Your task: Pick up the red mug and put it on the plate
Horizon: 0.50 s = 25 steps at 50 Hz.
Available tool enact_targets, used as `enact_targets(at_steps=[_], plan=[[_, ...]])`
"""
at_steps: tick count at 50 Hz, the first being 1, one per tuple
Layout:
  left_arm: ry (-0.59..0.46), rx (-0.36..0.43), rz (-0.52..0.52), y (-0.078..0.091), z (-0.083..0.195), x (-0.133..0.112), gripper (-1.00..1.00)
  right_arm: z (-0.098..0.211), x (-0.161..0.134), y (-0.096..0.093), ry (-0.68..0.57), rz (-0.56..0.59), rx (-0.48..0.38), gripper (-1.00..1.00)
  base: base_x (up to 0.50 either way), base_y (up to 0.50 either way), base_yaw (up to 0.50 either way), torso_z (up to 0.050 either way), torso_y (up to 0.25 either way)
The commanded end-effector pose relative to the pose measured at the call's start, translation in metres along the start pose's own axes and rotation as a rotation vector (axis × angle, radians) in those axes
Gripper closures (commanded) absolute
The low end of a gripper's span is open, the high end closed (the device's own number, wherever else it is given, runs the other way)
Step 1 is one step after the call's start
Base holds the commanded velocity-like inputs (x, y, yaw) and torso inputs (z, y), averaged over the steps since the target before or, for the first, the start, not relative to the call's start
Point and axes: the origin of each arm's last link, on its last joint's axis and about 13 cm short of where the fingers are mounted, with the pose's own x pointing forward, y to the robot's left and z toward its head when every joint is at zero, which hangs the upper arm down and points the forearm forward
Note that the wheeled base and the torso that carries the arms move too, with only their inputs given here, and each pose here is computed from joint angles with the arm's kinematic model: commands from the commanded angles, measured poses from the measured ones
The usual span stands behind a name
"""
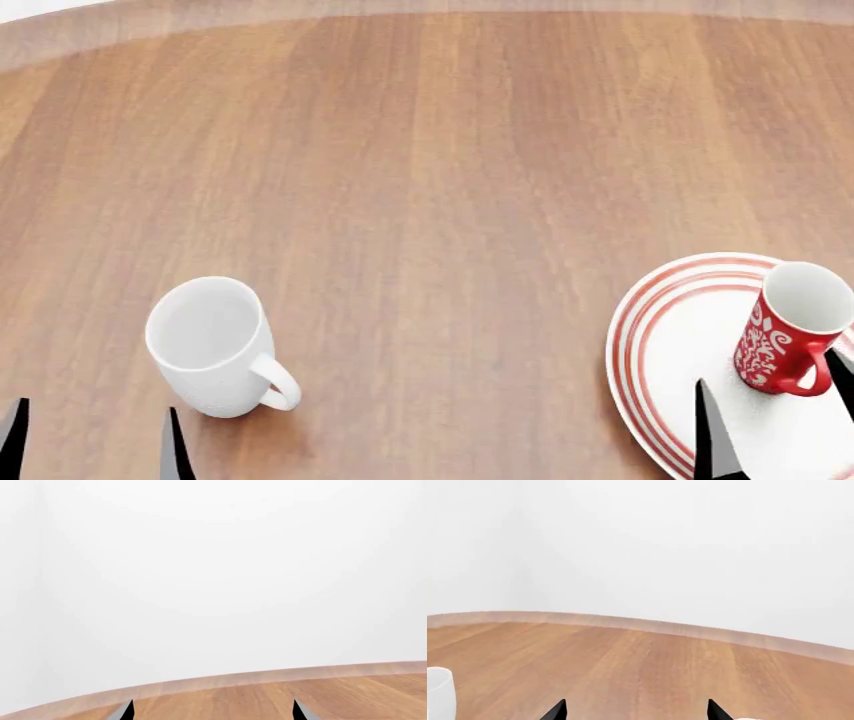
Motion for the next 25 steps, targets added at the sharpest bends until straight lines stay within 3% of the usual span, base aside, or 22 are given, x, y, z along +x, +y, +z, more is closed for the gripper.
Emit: enact_targets(at_steps=[1, 25], plan=[[-0.002, 0.0, 0.0, 0.0, 0.0, 0.0, -1.0, 0.012, -0.013, 0.014, -0.058, 0.069, -0.013, -1.0, 0.0, 0.0, 0.0, 0.0, 0.0], [-0.006, 0.002, -0.003, 0.0, 0.0, 0.0, -1.0, 0.027, -0.035, 0.032, -0.143, 0.17, -0.037, -1.0, 0.0, 0.0, 0.0, 0.0, 0.0]])
